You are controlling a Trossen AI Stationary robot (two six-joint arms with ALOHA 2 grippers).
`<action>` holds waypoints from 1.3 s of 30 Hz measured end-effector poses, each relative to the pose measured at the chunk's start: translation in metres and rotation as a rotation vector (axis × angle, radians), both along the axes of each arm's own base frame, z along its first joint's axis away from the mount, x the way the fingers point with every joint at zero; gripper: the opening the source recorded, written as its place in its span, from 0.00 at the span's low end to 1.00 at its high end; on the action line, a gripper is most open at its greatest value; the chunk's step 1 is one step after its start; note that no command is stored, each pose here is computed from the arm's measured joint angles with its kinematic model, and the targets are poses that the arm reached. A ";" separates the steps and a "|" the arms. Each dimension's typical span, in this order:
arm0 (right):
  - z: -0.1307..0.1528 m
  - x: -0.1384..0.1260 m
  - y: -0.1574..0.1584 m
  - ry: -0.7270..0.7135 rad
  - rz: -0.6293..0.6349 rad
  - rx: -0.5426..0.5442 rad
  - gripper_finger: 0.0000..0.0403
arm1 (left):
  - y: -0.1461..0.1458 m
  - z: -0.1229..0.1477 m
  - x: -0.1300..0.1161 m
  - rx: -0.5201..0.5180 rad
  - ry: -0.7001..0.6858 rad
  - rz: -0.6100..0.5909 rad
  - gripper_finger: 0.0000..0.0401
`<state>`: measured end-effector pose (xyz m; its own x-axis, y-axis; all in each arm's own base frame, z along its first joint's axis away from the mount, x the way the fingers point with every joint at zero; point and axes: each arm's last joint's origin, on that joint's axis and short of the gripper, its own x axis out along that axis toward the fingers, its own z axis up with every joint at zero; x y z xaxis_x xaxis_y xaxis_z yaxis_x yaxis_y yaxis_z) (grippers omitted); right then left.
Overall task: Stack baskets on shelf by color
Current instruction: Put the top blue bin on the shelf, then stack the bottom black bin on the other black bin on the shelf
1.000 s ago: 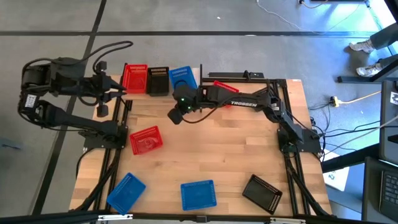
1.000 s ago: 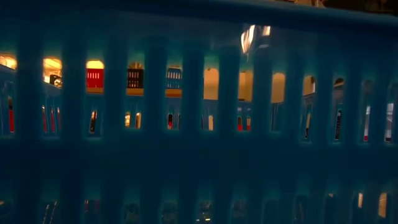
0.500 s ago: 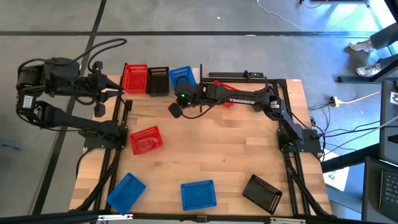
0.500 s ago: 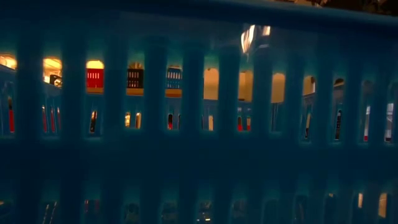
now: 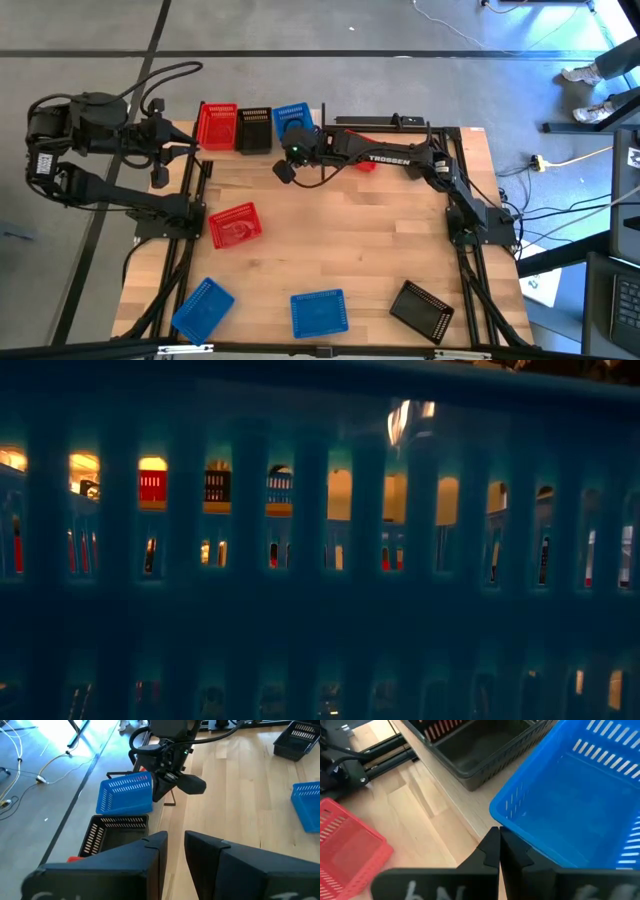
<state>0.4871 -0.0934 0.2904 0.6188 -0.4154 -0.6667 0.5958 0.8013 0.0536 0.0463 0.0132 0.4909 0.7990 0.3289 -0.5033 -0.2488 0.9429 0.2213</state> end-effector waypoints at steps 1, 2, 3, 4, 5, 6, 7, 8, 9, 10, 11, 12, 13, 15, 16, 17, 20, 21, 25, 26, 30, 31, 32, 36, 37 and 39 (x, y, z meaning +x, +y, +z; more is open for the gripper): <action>0.000 0.000 -0.001 -0.007 0.000 0.000 0.00 | 0.000 0.000 0.000 0.000 0.000 0.000 0.14; 0.001 0.001 -0.001 -0.011 0.003 0.003 0.00 | 0.000 0.000 0.000 0.000 0.000 0.000 0.14; 0.001 0.001 0.000 -0.017 0.009 0.007 0.00 | 0.000 0.000 0.000 0.000 0.000 0.000 0.14; 0.003 0.001 0.000 -0.028 0.021 0.013 0.00 | 0.000 0.000 0.000 0.000 0.001 0.000 0.14; 0.006 0.001 0.002 -0.037 0.049 0.020 0.00 | 0.000 0.000 0.000 0.000 0.001 0.000 0.14; 0.010 0.001 0.006 -0.050 0.084 0.018 0.00 | 0.000 0.000 -0.001 -0.001 0.004 0.000 0.14; 0.017 0.001 0.012 -0.065 0.126 0.009 0.00 | 0.000 -0.001 -0.002 -0.008 0.009 0.004 0.14; 0.026 0.000 0.020 -0.077 0.175 -0.007 0.00 | 0.000 -0.002 -0.003 -0.025 0.016 0.014 0.14; 0.036 -0.001 0.030 -0.087 0.232 -0.029 0.00 | -0.001 -0.003 -0.004 -0.049 0.019 0.028 0.14; 0.047 -0.002 0.038 -0.102 0.292 -0.054 0.00 | -0.001 -0.004 -0.004 -0.073 0.020 0.044 0.14; 0.056 -0.005 0.046 -0.099 0.365 -0.075 0.00 | -0.001 -0.005 -0.006 -0.095 0.022 0.058 0.14; 0.064 -0.007 0.054 -0.096 0.443 -0.096 0.00 | -0.001 -0.007 -0.008 -0.114 0.035 0.070 0.14; 0.071 -0.008 0.061 -0.094 0.514 -0.119 0.00 | -0.002 -0.009 -0.010 -0.133 0.055 0.077 0.14; 0.080 -0.015 0.071 -0.048 0.645 -0.139 0.00 | -0.003 -0.012 -0.011 -0.189 0.070 0.077 0.14; 0.083 -0.018 0.076 -0.032 0.702 -0.138 0.00 | -0.003 -0.013 -0.010 -0.225 0.062 0.070 0.14; 0.085 -0.023 0.079 -0.022 0.751 -0.133 0.00 | -0.005 -0.015 -0.010 -0.262 0.061 0.051 0.14; 0.090 -0.039 0.085 0.013 0.882 -0.029 0.00 | -0.007 -0.020 -0.009 -0.339 0.078 0.003 0.14; 0.091 -0.045 0.086 0.026 0.918 0.022 0.00 | -0.007 -0.023 -0.010 -0.370 0.081 0.004 0.14; 0.088 -0.060 0.095 0.096 1.047 0.207 0.00 | -0.008 -0.039 -0.007 -0.458 0.120 0.026 0.14; 0.087 -0.063 0.100 0.116 1.081 0.239 0.00 | -0.008 -0.044 -0.005 -0.469 0.140 0.031 0.14; 0.082 -0.074 0.130 0.213 1.169 0.296 0.00 | -0.007 -0.067 0.000 -0.484 0.217 0.048 0.14; 0.082 -0.076 0.139 0.228 1.187 0.302 0.00 | -0.008 -0.073 0.000 -0.499 0.235 0.038 0.14; 0.082 -0.078 0.147 0.238 1.206 0.301 0.00 | -0.009 -0.078 0.000 -0.522 0.252 0.019 0.14; 0.083 -0.081 0.181 0.230 1.251 0.304 0.00 | -0.013 -0.098 0.008 -0.631 0.271 -0.132 0.14; 0.084 -0.081 0.188 0.224 1.241 0.322 0.00 | -0.014 -0.103 0.009 -0.660 0.270 -0.167 0.14; 0.085 -0.082 0.200 0.208 1.221 0.354 0.00 | -0.015 -0.112 0.011 -0.697 0.271 -0.222 0.14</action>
<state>0.4055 0.1070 0.3755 0.3429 0.5620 -0.7528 -0.4865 0.7917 0.3694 0.0570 -0.0022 0.3789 0.6284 -0.2880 -0.7226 -0.0601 0.9082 -0.4143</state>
